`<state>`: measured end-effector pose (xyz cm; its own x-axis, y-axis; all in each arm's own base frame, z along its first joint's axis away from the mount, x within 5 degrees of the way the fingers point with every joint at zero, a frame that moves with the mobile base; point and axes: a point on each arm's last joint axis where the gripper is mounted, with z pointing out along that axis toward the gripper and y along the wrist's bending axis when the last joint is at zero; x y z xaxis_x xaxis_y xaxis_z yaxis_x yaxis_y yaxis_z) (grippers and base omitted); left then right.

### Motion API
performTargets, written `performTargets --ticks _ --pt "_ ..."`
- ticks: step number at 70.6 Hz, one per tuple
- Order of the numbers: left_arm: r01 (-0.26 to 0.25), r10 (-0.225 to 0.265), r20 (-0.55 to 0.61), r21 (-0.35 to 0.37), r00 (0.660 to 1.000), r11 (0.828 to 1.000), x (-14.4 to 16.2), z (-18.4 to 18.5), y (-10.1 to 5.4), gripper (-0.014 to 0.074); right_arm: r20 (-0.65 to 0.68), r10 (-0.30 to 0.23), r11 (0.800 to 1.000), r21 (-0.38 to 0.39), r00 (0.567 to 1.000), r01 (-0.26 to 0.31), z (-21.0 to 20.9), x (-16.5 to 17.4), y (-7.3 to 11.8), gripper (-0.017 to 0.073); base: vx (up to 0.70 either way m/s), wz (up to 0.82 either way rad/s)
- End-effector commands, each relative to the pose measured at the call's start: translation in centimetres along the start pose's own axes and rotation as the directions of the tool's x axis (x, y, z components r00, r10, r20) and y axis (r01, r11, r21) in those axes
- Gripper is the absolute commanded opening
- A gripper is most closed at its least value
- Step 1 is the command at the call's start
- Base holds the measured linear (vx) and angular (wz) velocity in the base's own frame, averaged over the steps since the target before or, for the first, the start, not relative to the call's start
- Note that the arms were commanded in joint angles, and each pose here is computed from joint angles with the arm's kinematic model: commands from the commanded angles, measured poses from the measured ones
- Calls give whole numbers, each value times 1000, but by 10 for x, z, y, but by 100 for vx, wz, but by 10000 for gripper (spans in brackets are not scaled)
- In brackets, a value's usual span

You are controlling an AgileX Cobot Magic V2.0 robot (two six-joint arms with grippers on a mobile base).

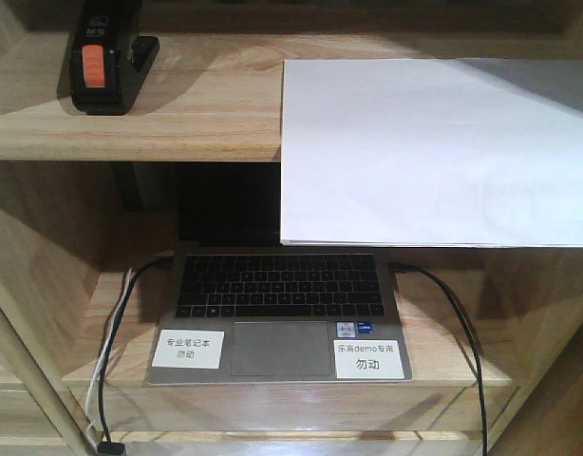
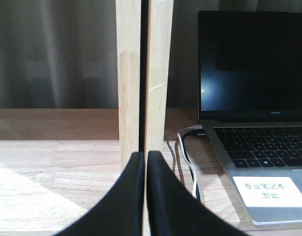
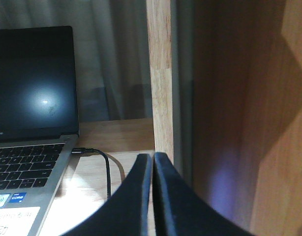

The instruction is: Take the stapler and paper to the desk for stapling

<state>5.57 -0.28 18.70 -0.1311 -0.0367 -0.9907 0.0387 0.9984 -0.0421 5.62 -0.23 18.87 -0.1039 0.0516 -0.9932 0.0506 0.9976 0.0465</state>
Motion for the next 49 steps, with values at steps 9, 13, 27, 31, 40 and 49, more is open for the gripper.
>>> performTargets --ticks 9,13,27,31,40,49 --pt "8 -8 80 4 997 1000 -5 -1 0 1 85 -16 1000 9 996 15 -1 -6 0 -6 0 0" --pt "8 -8 80 4 997 1000 -5 -1 0 1 85 -16 1000 9 996 15 -1 -6 0 -6 0 0" --pt "8 -9 97 4 995 1000 -6 -1 0 1 88 -11 1000 9 996 10 -1 -7 0 -6 0 0" --pt "8 -9 95 4 995 1000 -6 -1 0 1 92 -11 1000 9 996 10 -1 -7 0 -6 0 0" --pt "8 -9 100 4 995 1000 -7 -1 0 1 93 -10 1000 8 996 9 -1 -7 0 -6 0 0" --pt "8 -9 121 4 993 1000 -9 -1 0 1 96 -10 1000 8 995 9 -1 -7 0 -6 0 0"
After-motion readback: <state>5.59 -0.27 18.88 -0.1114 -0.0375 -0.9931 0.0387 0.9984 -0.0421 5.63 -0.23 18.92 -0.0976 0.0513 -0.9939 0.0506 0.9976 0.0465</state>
